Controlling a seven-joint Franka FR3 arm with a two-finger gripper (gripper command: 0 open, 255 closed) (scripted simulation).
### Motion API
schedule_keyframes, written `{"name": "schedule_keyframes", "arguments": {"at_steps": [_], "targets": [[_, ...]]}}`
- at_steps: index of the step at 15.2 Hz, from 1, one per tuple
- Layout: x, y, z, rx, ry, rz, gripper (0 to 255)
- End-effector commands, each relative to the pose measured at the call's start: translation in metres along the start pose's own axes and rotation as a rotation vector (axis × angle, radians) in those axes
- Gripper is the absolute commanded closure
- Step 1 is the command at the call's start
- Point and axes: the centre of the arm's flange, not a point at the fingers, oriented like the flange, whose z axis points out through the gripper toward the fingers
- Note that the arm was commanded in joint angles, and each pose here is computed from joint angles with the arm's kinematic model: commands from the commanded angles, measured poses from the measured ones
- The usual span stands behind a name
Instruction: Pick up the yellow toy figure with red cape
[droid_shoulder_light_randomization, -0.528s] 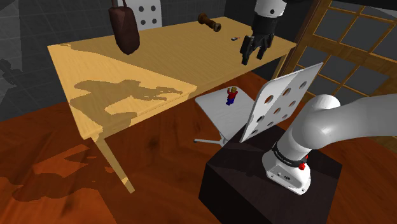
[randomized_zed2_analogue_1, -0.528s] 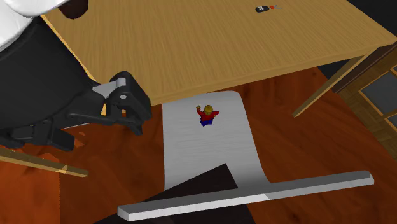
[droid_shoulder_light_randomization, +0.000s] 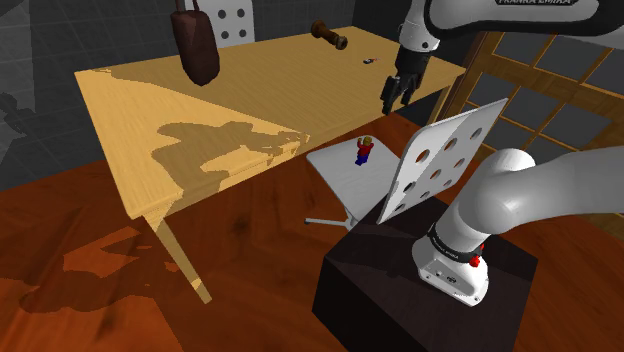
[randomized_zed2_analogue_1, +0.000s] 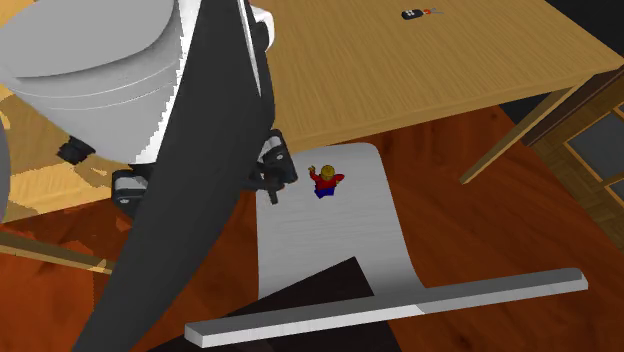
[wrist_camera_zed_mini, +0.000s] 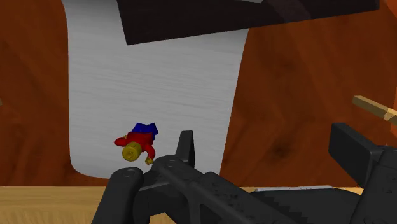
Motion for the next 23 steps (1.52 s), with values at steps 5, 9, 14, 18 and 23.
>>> {"name": "schedule_keyframes", "arguments": {"at_steps": [5, 9, 14, 18, 23], "targets": [[0.024, 0.053, 0.056, 0.003, 0.005, -0.1, 0], [0.041, 0.085, 0.094, 0.005, 0.008, -0.165, 0], [0.066, 0.124, 0.142, 0.007, 0.011, -0.246, 0], [0.088, 0.154, 0.18, 0.01, 0.014, -0.311, 0], [0.118, 0.188, 0.228, 0.012, 0.017, -0.392, 0]]}}
